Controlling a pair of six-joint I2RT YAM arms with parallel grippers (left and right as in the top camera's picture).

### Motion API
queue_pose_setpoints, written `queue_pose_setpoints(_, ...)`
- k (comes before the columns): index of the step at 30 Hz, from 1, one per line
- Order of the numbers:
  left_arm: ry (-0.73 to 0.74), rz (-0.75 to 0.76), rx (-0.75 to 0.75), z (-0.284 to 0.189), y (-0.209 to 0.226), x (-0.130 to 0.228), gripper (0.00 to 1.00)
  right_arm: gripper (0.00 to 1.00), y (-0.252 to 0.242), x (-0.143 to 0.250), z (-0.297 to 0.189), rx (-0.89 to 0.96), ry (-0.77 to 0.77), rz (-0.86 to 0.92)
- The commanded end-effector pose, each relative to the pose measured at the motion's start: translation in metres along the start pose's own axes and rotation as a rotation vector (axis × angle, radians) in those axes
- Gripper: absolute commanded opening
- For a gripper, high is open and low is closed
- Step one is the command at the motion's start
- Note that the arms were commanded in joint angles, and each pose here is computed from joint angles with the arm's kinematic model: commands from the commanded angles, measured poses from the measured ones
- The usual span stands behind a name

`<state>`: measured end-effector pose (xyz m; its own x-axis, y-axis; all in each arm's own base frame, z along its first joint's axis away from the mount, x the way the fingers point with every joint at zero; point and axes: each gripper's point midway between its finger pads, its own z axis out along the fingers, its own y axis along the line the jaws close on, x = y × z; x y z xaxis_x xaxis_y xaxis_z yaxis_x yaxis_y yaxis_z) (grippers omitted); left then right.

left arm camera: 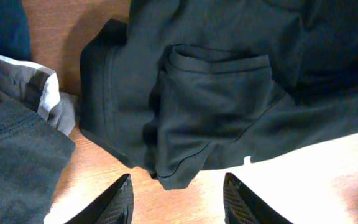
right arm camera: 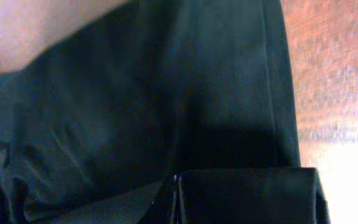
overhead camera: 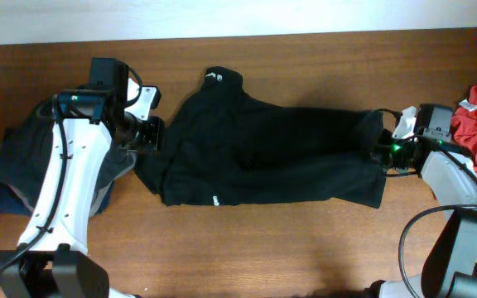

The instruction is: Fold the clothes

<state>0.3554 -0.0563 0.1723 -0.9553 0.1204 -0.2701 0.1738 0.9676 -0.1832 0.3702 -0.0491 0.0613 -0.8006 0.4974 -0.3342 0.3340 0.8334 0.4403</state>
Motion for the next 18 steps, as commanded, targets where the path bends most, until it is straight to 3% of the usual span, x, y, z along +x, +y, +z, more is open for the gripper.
queue_pose_setpoints(1, -0.011, 0.005, 0.003, -0.004, -0.002, -0.002, 0.47, 0.05, 0.004, -0.013, -0.004, 0.004, -0.045, -0.034)
queue_pose_setpoints(2, -0.01, 0.005, 0.003, -0.004, -0.002, -0.002, 0.47, 0.1, 0.002, -0.014, -0.004, 0.022, -0.051, -0.033)
queue_pose_setpoints(4, -0.008, 0.004, 0.004, -0.005, -0.002, -0.001, 0.47, 0.34, -0.003, -0.015, -0.004, 0.05, -0.058, -0.033)
queue_pose_setpoints(8, -0.008, 0.004, 0.003, -0.005, -0.002, -0.001, 0.47, 0.64, -0.009, -0.011, -0.005, 0.078, -0.044, -0.026)
queue_pose_setpoints(14, 0.005, 0.018, 0.0, -0.003, -0.001, 0.002, 0.55, 0.67, -0.027, 0.015, -0.01, 0.114, 0.062, 0.053)
queue_pose_setpoints(18, 0.091, -0.002, 0.011, 0.007, -0.001, 0.025, 0.56, 0.71, -0.045, 0.047, -0.021, 0.159, 0.19, 0.148)
